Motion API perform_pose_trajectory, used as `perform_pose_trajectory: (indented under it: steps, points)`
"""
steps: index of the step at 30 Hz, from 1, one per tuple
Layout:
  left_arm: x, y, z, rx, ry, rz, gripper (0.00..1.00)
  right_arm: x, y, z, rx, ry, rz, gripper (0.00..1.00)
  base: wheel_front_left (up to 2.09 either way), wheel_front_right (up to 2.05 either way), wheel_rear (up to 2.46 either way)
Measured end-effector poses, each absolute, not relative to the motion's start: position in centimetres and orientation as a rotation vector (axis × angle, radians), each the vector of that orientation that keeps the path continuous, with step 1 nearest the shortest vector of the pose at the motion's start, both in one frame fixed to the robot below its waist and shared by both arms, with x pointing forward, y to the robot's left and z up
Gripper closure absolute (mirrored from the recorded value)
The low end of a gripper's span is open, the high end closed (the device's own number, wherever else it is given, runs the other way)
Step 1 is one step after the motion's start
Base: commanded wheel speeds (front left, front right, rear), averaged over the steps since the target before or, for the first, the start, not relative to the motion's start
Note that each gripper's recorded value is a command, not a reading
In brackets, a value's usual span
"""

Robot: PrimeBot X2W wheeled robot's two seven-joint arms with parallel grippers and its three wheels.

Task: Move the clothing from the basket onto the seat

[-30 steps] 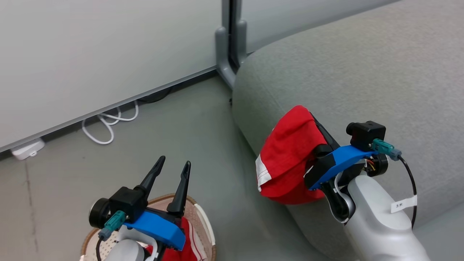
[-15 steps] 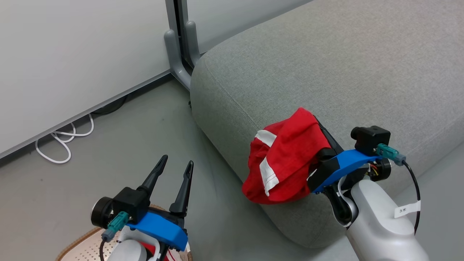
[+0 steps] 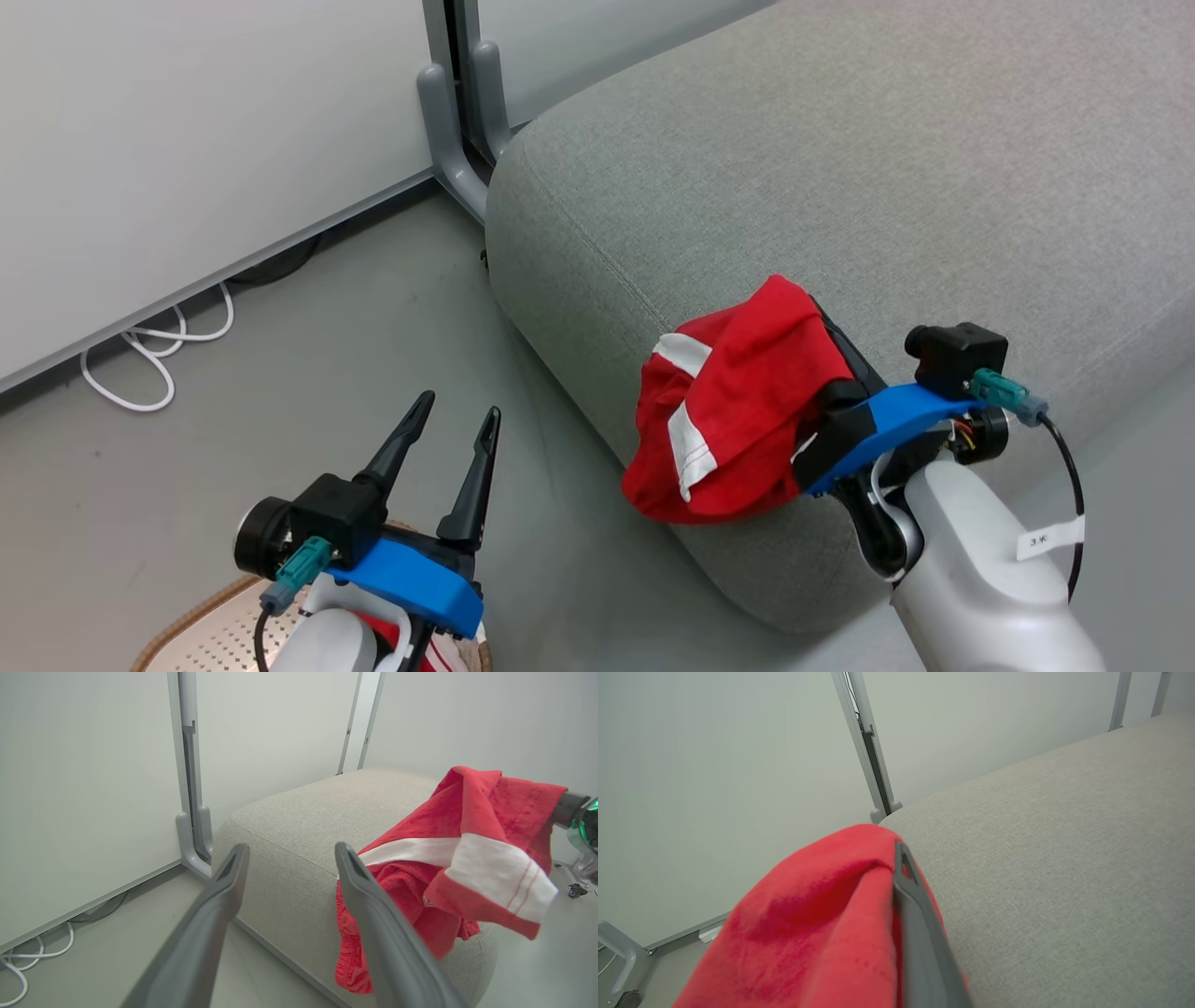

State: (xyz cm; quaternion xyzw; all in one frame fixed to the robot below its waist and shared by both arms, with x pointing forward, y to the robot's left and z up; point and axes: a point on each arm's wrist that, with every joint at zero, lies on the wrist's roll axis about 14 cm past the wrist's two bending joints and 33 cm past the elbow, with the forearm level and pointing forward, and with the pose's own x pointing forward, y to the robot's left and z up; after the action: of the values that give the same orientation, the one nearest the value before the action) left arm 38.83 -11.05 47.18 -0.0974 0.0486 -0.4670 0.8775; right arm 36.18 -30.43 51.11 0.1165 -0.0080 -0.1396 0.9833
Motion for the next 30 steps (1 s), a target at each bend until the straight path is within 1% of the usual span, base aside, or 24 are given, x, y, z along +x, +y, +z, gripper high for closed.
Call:
perform_pose_trajectory:
  steps: [3,7,12,18,21,26,30]
  points:
    - [39.2,-10.9,47.0,-0.204,0.099,-0.971,0.0,36.8,-30.7,51.5,0.23,-0.021,-0.281,1.0,0.0,0.0,0.0]
    - [39.9,-10.7,46.7,-0.206,0.094,-0.969,0.0,38.7,-32.7,54.3,0.2,-0.079,-0.307,1.0,0.0,0.0,0.0]
    - [41.6,-10.4,46.1,-0.205,0.075,-0.971,0.0,41.1,-36.9,57.8,0.096,-0.125,-0.358,1.0,0.0,0.0,0.0]
    - [43.9,-9.1,44.5,-0.201,0.07,-0.953,0.0,43.6,-42.2,62.8,0.034,-0.227,-0.451,1.0,0.0,0.0,0.0]
    - [45.1,-8.5,43.5,-0.199,0.07,-0.944,0.0,44.7,-44.3,64.3,0.001,-0.262,-0.493,1.0,0.0,0.0,0.0]
    - [46.6,-8.0,41.6,-0.198,0.07,-0.942,0.0,45.7,-47.5,64.1,-0.036,-0.272,-0.577,1.0,0.0,0.0,0.0]
    - [47.7,-7.6,40.1,-0.201,0.072,-0.94,0.0,46.6,-48.9,60.6,-0.014,-0.22,-0.635,1.0,0.0,0.0,0.0]
